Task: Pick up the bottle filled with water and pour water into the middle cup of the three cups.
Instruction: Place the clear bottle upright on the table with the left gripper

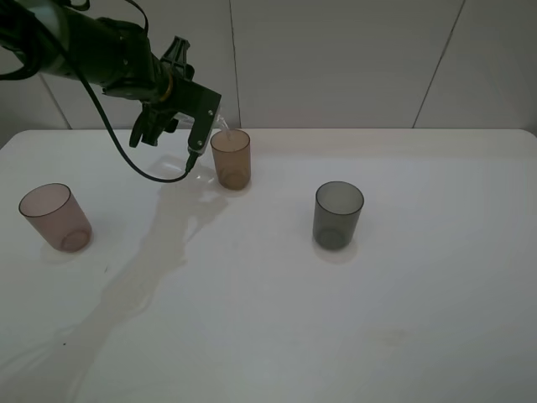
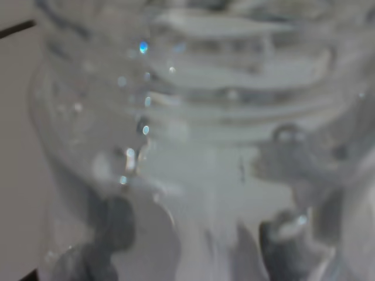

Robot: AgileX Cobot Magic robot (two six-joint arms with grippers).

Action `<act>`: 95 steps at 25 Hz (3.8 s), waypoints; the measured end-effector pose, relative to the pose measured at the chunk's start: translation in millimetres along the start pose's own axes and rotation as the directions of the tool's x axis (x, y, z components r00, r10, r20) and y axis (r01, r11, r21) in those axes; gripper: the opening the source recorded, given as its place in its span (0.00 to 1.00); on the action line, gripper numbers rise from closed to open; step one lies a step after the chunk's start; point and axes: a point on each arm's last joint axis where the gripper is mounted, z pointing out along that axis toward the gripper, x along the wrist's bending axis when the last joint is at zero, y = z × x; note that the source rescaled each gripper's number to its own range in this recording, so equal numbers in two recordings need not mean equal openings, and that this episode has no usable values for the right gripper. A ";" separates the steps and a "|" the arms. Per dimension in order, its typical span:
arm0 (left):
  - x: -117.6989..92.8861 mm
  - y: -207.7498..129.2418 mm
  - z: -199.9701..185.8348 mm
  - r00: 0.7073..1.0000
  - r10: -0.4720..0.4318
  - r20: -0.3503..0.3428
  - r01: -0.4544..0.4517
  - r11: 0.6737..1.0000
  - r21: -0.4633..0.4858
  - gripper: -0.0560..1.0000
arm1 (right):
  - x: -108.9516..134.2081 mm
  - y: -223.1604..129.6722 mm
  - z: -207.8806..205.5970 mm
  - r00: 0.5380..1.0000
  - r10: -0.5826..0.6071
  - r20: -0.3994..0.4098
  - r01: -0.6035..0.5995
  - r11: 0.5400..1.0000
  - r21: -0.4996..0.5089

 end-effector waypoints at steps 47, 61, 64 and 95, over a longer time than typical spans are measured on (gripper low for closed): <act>7.4 2.8 -0.5 0.962 0.261 -0.084 -0.262 0.965 -0.002 0.07 | 0.0 0.0 0.0 1.000 0.000 0.000 0.000 1.000 0.000; 8.5 5.2 -1.0 0.950 0.297 -0.097 -0.299 0.954 -0.007 0.07 | 0.0 0.0 0.0 1.000 0.000 0.000 0.000 1.000 0.000; 9.2 7.1 -1.5 0.942 0.319 -0.104 -0.321 0.947 -0.006 0.07 | 0.0 0.0 0.0 1.000 0.000 0.000 0.000 1.000 0.000; 13.3 19.1 -4.1 0.856 0.488 -0.167 -0.498 0.867 -0.019 0.07 | 0.0 0.0 0.0 1.000 0.000 0.000 0.000 1.000 0.000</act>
